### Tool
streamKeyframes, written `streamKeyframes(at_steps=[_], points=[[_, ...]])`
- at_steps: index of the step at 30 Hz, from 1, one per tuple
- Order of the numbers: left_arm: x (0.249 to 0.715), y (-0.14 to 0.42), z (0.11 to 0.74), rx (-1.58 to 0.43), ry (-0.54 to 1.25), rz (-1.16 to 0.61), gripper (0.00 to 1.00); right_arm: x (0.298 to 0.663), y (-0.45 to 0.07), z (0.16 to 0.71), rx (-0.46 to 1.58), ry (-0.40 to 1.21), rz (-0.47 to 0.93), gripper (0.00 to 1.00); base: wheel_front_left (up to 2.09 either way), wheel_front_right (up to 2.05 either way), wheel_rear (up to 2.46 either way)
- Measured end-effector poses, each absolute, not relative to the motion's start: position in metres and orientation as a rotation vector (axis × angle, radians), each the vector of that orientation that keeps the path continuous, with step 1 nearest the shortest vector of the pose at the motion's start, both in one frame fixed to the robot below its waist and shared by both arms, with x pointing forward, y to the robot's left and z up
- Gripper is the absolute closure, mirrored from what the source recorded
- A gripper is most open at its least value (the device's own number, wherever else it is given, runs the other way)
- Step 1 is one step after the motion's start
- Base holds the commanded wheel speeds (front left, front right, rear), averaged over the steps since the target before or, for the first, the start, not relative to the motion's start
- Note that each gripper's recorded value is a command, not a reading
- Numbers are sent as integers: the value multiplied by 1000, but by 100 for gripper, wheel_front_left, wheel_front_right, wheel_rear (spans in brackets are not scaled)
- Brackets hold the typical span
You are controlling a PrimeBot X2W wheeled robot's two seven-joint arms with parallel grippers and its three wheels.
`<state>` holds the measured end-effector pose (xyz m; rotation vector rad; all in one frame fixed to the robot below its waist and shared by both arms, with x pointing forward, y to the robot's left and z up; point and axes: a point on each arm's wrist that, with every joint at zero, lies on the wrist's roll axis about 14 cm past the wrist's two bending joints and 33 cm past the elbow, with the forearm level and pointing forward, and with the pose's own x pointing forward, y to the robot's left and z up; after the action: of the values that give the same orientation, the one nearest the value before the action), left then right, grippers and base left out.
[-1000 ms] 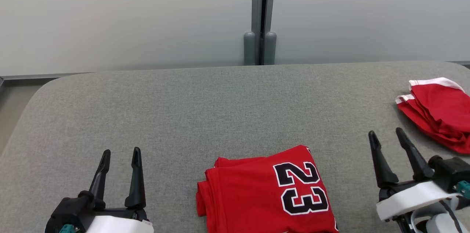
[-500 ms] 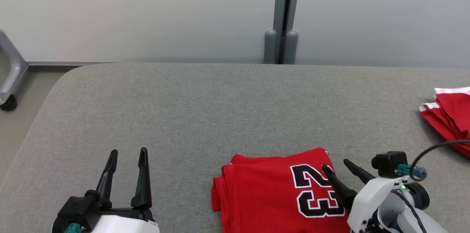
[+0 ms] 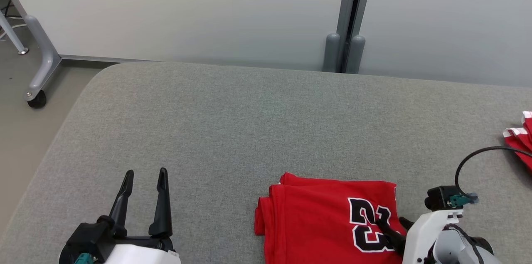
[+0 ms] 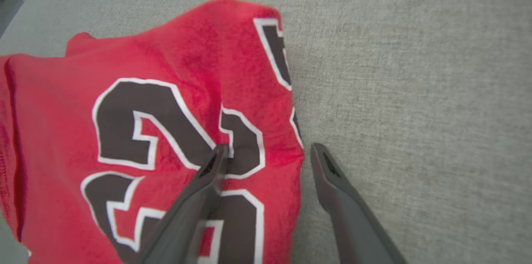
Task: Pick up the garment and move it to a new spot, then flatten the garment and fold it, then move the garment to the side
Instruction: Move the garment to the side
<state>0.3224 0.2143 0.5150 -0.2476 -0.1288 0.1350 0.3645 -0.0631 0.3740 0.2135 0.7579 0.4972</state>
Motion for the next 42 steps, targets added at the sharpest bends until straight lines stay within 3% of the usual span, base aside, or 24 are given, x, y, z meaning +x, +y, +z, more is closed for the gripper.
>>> streamKeyframes(at_steps=[4, 5, 6, 7, 8, 19, 34, 42], points=[[323, 214, 514, -246, -125, 136, 0, 364, -65, 369, 212, 792, 488, 0, 0, 0, 0], [323, 214, 514, -246, -124, 137, 0, 365, -64, 370, 214, 790, 490, 12, 0, 0, 0], [323, 214, 514, -245, -124, 136, 0, 366, -64, 371, 217, 781, 491, 55, 0, 0, 0], [324, 214, 514, -245, -125, 134, 0, 367, -63, 373, 219, 770, 493, 89, 0, 0, 0], [325, 213, 514, -245, -125, 132, 0, 368, -62, 376, 220, 757, 496, 100, 0, 0, 0], [344, 180, 525, -249, -147, 15, 0, 391, -81, 422, 186, 564, 483, 100, 0, 0, 0], [399, 60, 539, -269, -152, -355, 0, 405, -191, 472, 77, 430, 269, 100, 0, 0, 0], [432, 15, 519, -262, -112, -475, 0, 440, -237, 497, 33, 363, 185, 100, 0, 0, 0]])
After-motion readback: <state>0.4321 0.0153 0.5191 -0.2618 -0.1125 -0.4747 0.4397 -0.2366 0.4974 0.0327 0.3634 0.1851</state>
